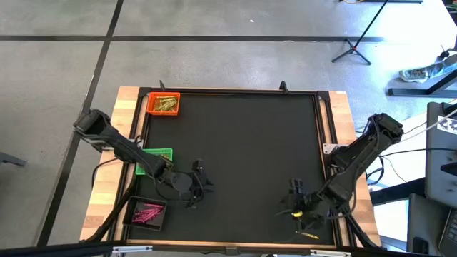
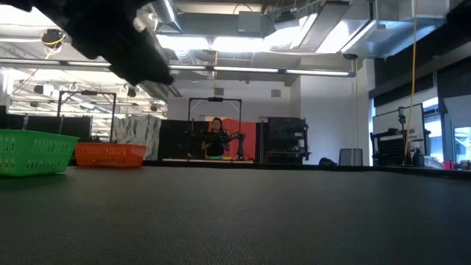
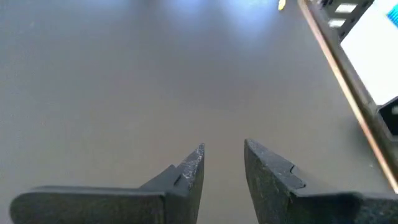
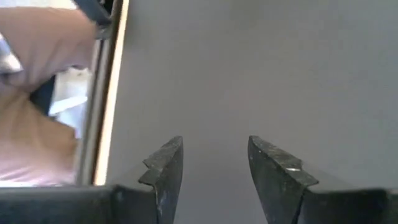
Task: Sort crayons
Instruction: Put the yellow crayon into the green bin
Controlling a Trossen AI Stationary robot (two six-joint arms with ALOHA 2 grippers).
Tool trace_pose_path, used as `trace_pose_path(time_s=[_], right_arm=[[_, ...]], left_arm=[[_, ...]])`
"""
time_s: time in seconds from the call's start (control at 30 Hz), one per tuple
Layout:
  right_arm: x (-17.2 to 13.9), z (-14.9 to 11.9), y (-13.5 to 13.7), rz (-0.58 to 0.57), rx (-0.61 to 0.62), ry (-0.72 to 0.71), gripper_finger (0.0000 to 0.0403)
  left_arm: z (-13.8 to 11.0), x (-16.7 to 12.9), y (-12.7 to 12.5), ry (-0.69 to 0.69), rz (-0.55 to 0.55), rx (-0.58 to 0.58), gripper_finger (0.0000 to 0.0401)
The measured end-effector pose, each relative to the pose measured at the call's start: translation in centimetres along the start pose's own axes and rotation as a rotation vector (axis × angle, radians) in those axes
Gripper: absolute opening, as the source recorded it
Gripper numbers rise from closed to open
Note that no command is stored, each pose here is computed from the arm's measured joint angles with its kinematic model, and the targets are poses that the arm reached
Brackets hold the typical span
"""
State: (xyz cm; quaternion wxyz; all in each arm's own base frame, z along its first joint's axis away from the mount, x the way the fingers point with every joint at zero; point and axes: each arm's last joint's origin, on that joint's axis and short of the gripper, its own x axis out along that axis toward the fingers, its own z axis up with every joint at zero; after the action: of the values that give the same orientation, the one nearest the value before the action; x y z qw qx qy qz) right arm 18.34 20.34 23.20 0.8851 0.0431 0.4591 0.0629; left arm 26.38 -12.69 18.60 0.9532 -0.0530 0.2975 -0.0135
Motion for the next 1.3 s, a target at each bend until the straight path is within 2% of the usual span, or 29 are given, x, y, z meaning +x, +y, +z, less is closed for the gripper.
trace_pose_path(time_s=[0.27, 0.4, 0.53, 0.67, 0.77, 0.93, 1.2, 1.3], right_arm=[[-1.1, -2.7, 2.7, 0.091, 0.238, 0.126, 0.0177], [-0.9, -4.8, 4.3, 0.092, 0.355, 0.195, 0.0177], [-0.4, -6.9, 5.5, 0.058, 0.454, 0.293, 0.0177], [-0.1, -9.0, 6.0, -0.026, 0.545, 0.430, 0.0177], [0.3, -10.1, 6.7, -0.033, 0.575, 0.461, 0.0177], [1.5, -10.5, 7.7, 0.003, 0.611, 0.431, 0.0177], [3.7, -11.7, 7.9, -0.068, 0.536, 0.436, 0.0177], [3.8, -11.8, 7.7, -0.090, 0.528, 0.438, 0.0164]], left_arm=[[-0.5, 2.3, -0.6, -0.058, -0.023, 0.022, 0.0098], [-0.6, 2.4, -0.4, -0.073, 0.027, 0.041, 0.0098], [-0.5, 2.4, -0.4, -0.078, 0.047, 0.069, 0.0098], [-0.5, 2.4, -0.3, -0.091, 0.090, 0.112, 0.0098], [-0.5, 2.4, -0.2, -0.097, 0.113, 0.121, 0.0098], [-0.4, 2.4, -0.1, -0.100, 0.124, 0.121, 0.0098], [-0.2, 2.6, 0.4, -0.101, 0.144, 0.111, 0.0098], [-0.1, 2.6, 0.7, -0.101, 0.152, 0.109, 0.0098]])
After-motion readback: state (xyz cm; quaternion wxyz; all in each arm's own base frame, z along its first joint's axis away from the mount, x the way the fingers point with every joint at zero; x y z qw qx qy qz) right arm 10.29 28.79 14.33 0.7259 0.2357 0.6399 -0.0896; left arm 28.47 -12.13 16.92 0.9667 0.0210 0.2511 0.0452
